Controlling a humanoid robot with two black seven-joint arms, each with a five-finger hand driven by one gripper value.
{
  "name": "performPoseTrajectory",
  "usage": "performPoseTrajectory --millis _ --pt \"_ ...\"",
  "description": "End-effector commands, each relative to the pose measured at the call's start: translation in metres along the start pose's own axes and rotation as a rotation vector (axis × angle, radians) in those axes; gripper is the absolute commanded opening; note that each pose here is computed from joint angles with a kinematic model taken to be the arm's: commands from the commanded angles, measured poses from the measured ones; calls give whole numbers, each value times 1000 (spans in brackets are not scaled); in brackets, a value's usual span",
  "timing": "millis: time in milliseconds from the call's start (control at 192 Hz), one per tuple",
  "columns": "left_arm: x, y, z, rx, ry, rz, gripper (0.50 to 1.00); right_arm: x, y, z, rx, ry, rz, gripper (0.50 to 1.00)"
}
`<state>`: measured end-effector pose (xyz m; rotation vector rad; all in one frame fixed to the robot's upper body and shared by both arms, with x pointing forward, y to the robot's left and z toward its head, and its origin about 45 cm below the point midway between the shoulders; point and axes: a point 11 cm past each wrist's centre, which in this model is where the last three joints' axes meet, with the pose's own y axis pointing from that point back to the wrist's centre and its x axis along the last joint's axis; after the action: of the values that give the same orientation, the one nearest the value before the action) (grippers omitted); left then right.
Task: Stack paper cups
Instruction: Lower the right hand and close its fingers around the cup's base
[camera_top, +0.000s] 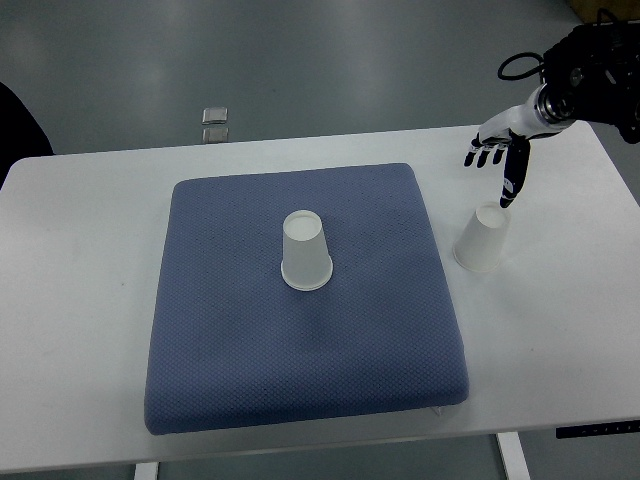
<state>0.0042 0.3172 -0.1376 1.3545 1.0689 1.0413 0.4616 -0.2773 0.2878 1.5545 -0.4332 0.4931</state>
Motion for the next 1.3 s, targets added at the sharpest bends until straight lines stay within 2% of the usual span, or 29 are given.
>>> performPoseTrajectory --millis 0,287,559,679,1148,1294 --pt "0 0 0 0 -1 0 1000 -9 -10 5 -12 -20 6 909" --pt "0 0 -1 2 0 0 1000 -27 -41 11 -27 -75 49 907" --pt "-1 0 -4 6 1 -1 1000 -41 -55 11 -28 -86 58 901" --pt "-1 0 -4 7 1 -2 1000 -42 -56 14 -36 -83 59 887" --pt "-1 0 -5 9 2 -2 1000 -28 -43 21 -46 -83 56 889" --pt "-1 0 -5 9 2 -2 1000 -17 -30 25 -44 -92 41 891"
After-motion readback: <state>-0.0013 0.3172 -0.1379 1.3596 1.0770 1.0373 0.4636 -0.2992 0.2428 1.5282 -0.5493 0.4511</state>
